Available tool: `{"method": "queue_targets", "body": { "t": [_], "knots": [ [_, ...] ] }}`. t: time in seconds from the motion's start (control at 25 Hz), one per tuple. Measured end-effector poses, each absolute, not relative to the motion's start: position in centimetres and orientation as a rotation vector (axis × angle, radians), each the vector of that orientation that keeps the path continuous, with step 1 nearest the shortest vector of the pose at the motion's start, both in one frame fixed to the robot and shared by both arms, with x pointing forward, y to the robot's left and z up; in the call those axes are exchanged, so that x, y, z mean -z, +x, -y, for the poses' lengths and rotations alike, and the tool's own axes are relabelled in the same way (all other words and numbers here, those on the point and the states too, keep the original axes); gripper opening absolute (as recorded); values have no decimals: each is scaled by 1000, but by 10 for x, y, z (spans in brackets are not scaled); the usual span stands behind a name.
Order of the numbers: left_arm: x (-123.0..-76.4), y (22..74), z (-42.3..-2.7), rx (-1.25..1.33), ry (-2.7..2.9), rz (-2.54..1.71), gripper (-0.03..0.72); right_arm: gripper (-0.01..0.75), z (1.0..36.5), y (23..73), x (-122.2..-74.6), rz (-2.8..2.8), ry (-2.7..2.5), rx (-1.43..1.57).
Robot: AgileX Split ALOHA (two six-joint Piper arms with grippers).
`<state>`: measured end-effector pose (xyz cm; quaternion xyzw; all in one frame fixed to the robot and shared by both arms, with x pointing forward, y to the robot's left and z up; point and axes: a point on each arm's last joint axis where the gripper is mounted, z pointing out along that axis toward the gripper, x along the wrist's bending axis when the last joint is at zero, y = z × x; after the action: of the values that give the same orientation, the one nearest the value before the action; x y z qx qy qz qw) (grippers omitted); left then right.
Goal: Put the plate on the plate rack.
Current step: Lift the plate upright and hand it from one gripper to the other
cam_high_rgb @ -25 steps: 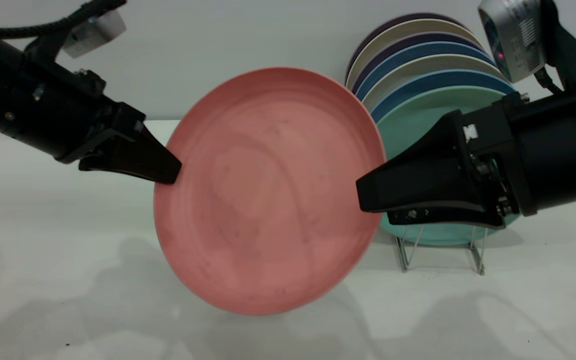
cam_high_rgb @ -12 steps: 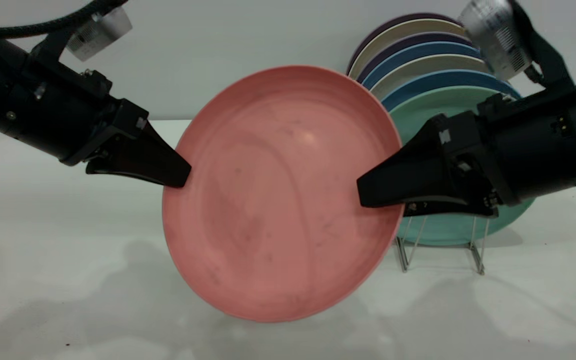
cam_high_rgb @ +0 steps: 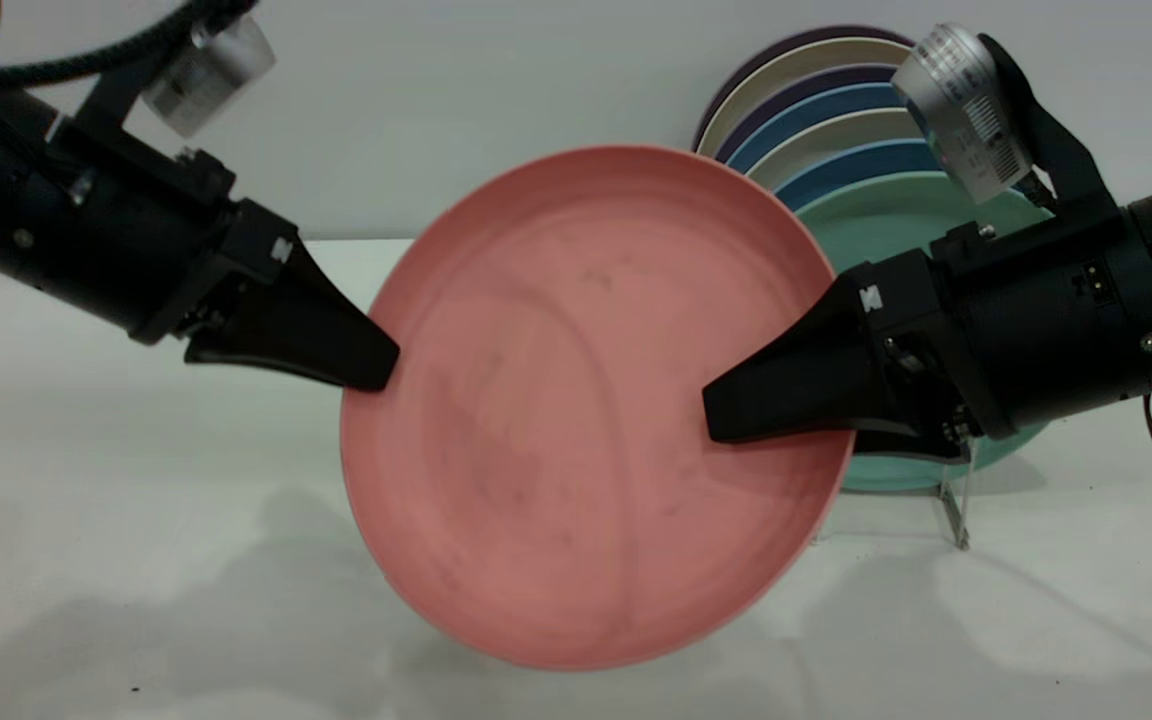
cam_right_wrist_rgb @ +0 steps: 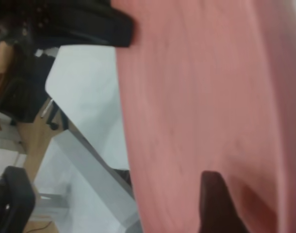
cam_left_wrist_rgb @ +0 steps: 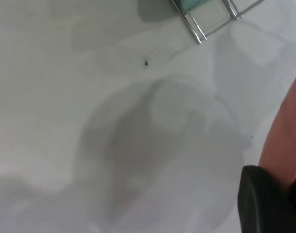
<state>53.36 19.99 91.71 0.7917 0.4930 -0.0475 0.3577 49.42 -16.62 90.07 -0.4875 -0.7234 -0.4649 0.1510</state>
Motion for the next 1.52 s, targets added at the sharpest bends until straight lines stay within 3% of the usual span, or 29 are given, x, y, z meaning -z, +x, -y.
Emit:
{"method": "queue_targets", "body": {
  "t": [0.24,0.36,0.72,0.88,1.24,1.36,1.52],
  "knots": [
    [-896,532,-197,230,2070,-1274,18,233,164,492,-904,2041,-1353,1365],
    [-896,532,-197,225,2071,-1257,18,182,165,493,-902,2050,-1383,1346],
    [-898,534,-195,223,2033,-1256,47,172,166,494,-901,2052,-1411,1336],
    [-902,532,-190,288,1974,-1249,139,97,167,495,-900,2063,-1426,1325],
    [-914,533,-190,261,1943,-1238,492,97,166,493,-900,2116,-1362,1331],
    [-925,534,-194,219,1918,-1254,546,97,167,493,-898,2164,-1349,1321],
    [-934,540,-218,162,1856,-1344,555,97,173,494,-895,2210,-1347,1294]
  ]
}}
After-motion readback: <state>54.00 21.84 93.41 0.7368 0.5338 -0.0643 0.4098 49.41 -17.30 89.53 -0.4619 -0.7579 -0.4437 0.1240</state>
